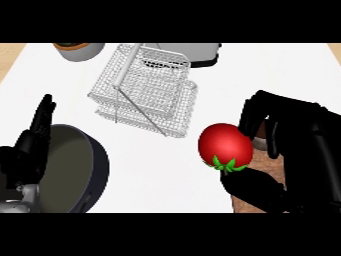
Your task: Pick the tomato from the cutting board and place it in the tiered basket
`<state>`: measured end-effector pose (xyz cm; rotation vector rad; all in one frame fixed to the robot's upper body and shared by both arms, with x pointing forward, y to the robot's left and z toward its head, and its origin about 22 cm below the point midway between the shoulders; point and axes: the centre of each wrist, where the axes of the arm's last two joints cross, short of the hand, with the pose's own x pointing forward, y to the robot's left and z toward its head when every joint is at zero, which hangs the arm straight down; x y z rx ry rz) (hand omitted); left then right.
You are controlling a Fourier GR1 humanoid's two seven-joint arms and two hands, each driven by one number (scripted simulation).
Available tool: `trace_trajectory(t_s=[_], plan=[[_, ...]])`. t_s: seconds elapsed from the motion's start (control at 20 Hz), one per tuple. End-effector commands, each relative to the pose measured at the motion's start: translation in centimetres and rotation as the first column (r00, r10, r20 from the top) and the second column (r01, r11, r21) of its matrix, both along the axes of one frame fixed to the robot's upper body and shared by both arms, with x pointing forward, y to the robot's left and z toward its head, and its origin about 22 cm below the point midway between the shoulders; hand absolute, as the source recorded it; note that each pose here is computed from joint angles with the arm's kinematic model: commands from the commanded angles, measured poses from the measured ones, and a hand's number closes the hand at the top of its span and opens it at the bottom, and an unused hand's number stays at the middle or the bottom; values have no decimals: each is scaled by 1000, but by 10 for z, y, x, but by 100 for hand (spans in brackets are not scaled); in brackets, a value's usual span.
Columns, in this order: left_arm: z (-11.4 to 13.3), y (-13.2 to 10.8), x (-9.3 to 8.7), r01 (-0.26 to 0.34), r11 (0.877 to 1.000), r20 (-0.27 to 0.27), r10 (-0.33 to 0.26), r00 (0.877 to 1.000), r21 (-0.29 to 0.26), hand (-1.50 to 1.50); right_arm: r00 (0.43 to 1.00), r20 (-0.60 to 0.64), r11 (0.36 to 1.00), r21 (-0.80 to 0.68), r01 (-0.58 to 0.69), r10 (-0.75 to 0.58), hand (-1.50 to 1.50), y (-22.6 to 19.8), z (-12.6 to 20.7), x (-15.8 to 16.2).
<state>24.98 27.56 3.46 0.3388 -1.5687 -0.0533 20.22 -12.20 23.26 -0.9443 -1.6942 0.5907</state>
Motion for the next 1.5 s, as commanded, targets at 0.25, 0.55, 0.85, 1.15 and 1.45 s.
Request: trace_trajectory(t_s=[0.25,0.55,0.85,1.15,1.45], plan=[[-56,-21,-22,-2,996,-249,-20,968,-85,0,991,-85,994,1,108,-107,150,32,33,47],[-59,-25,-30,6,997,-246,-25,969,-78,0,990,-119,997,-16,78,-79,150,53,44,79],[-51,-30,-23,25,997,-222,-42,974,-77,0,982,-181,997,-62,34,-45,150,81,31,108],[-52,-43,-21,27,996,-214,-45,976,-89,0,973,-204,989,-114,89,-111,150,90,21,137],[-56,-27,-23,32,997,-227,-48,973,-72,0,965,-241,995,-24,99,-102,150,88,7,157]])
